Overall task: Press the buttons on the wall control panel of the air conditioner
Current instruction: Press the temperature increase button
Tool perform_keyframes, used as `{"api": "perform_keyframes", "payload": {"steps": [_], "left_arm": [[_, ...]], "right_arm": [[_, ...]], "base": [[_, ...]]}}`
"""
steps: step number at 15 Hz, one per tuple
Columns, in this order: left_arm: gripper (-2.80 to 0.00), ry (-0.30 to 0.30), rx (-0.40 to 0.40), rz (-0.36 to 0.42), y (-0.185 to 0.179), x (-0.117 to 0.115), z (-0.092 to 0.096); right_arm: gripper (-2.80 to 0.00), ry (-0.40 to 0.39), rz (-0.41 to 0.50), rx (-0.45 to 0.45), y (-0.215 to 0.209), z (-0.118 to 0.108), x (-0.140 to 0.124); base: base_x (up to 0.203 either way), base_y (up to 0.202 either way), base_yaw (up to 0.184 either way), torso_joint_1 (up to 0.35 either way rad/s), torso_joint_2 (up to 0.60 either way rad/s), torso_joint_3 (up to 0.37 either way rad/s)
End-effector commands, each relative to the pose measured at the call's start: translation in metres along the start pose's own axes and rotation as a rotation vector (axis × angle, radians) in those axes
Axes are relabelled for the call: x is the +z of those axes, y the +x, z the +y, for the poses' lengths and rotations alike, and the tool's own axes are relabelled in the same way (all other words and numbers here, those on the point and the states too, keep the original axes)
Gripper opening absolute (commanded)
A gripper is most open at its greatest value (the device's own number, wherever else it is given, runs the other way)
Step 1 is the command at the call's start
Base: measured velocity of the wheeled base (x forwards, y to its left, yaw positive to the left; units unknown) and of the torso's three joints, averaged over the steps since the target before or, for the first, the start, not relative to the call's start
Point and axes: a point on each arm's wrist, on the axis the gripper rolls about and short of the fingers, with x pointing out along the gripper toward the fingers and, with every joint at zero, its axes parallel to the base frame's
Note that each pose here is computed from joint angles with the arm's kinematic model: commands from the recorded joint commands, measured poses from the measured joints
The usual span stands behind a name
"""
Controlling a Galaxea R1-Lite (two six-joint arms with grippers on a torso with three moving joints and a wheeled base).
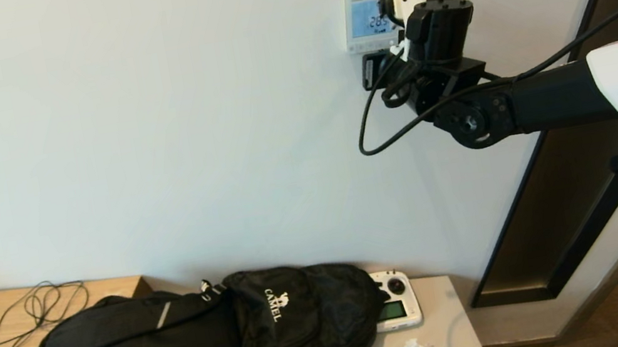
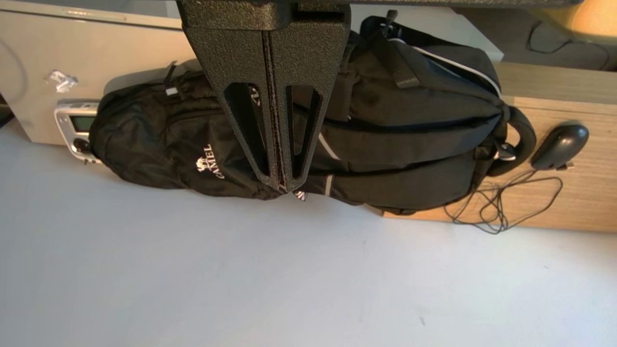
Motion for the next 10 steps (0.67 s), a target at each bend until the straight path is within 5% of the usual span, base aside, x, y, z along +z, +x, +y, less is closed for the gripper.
{"api": "perform_keyframes", "payload": {"steps": [1,10], "left_arm": [[-2.80,0.000,0.000,-0.001,0.000,0.000,0.000],[-2.80,-0.001,0.001,-0.001,0.000,0.000,0.000]], "right_arm": [[-2.80,0.001,-0.004,-0.002,-0.002,-0.001,0.002],[-2.80,0.014,-0.001,0.021,-0.051,-0.016,0.040]], "base": [[0.000,0.000,0.000,0.000,0.00,0.000],[0.000,0.000,0.000,0.000,0.00,0.000]]}}
